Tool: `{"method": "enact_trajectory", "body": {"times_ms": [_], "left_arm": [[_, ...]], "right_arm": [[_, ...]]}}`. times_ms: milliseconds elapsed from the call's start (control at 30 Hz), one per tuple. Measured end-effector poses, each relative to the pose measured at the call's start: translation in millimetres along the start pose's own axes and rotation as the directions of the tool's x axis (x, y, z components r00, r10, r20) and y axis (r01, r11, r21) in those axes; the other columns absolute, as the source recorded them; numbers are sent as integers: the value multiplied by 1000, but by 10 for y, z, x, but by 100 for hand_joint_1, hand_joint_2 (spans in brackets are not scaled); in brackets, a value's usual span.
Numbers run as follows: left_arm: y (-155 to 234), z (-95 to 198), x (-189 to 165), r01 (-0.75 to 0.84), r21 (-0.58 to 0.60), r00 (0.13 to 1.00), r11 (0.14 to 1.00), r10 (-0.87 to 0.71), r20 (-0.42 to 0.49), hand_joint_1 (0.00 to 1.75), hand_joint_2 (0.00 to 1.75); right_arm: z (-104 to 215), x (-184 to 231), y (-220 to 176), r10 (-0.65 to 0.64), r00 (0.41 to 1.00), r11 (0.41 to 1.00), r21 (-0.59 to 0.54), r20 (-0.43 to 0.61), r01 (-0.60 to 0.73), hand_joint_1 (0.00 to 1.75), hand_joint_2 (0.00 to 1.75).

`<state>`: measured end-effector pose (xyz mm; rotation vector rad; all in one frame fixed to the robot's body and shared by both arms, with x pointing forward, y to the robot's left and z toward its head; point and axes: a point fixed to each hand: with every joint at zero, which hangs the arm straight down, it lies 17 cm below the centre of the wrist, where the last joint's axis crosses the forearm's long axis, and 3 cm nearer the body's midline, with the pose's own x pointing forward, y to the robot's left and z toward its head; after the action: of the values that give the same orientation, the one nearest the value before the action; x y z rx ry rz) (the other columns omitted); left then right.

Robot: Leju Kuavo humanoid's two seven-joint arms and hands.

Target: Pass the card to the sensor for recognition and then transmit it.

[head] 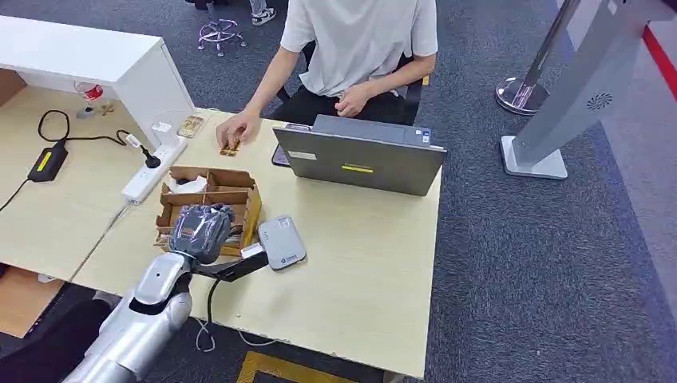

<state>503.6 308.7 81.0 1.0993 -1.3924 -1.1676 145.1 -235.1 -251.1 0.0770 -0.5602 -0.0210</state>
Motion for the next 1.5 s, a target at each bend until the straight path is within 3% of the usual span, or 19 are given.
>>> {"method": "enact_trajectory", "body": {"times_ms": [133, 367, 1033, 1267, 1500], "left_arm": [[93, -25, 28, -19, 40, 1000, 999, 19, 14, 175, 175], [828, -418, 131, -66, 151, 997, 986, 59, 47, 175, 175], [1472, -628, 189, -77, 255, 995, 964, 60, 74, 175, 175], [2242, -1199, 21, 61, 338, 998, 939, -61, -11, 175, 175], [2649, -1510, 10, 121, 352, 993, 928, -109, -55, 175, 175]], "right_arm": [[1, -5, 1, 2, 1000, 1000, 1, -2, -2, 0, 0], [2, -11, 3, 11, 1000, 1000, 2, -3, -11, 0, 0], [0, -27, 7, 23, 1000, 1000, 5, -14, -23, 0, 0], [-58, 118, 69, 53, 999, 998, 31, -10, -53, 0, 0], [-75, 167, 125, 59, 998, 997, 47, -12, -58, 0, 0]]}}
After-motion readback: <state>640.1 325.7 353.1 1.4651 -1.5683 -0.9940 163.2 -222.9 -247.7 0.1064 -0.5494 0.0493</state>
